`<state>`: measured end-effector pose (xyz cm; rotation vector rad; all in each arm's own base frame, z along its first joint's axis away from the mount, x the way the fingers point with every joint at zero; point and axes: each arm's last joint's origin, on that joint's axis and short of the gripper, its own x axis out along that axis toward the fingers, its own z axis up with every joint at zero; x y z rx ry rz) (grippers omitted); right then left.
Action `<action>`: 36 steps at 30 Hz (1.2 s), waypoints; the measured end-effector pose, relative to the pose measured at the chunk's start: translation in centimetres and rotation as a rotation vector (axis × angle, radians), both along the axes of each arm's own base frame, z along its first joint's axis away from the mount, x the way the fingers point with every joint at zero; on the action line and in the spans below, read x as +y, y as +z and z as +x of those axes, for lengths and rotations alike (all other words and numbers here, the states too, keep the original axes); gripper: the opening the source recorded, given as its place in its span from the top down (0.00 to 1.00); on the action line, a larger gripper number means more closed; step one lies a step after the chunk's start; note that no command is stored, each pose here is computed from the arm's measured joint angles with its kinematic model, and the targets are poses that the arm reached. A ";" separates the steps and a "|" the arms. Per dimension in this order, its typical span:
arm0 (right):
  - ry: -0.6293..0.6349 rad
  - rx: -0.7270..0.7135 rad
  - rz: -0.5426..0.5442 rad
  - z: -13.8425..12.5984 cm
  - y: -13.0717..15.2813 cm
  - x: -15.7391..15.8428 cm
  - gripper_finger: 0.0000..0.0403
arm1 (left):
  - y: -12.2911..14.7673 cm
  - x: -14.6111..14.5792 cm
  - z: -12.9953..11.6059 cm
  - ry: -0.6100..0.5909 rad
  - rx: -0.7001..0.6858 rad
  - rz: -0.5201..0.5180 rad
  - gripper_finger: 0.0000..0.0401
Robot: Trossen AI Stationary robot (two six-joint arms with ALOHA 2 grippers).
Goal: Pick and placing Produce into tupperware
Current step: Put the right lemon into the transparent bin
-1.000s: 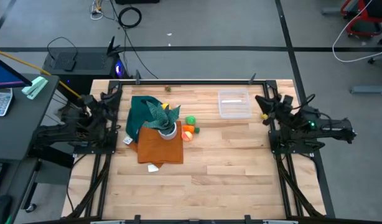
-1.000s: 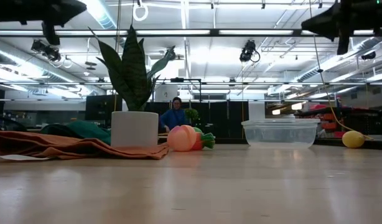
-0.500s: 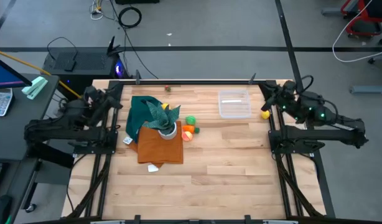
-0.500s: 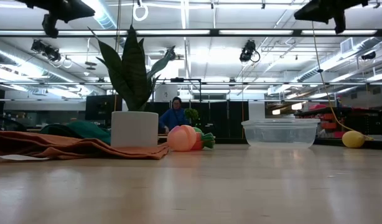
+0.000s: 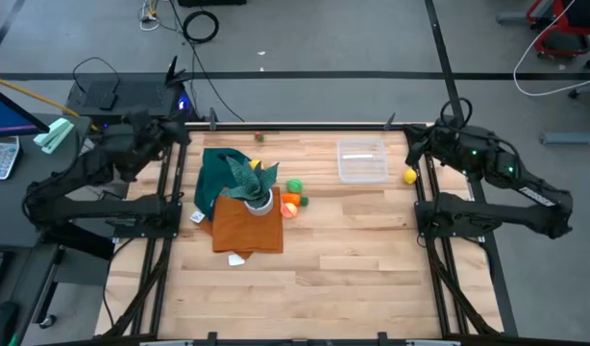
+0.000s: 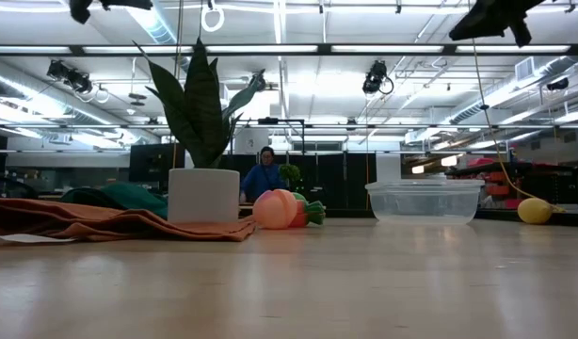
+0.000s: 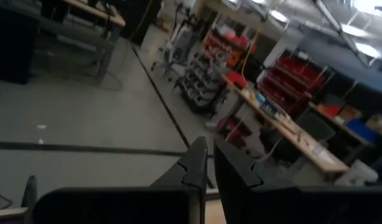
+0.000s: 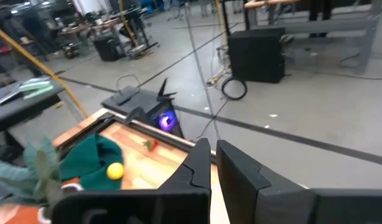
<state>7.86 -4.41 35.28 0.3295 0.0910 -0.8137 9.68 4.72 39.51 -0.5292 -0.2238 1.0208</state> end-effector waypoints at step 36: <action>0.087 0.271 0.019 3.4 11.2 -3.4 1.00 | -1.9 10.8 6.0 -0.218 0.497 -0.042 0.92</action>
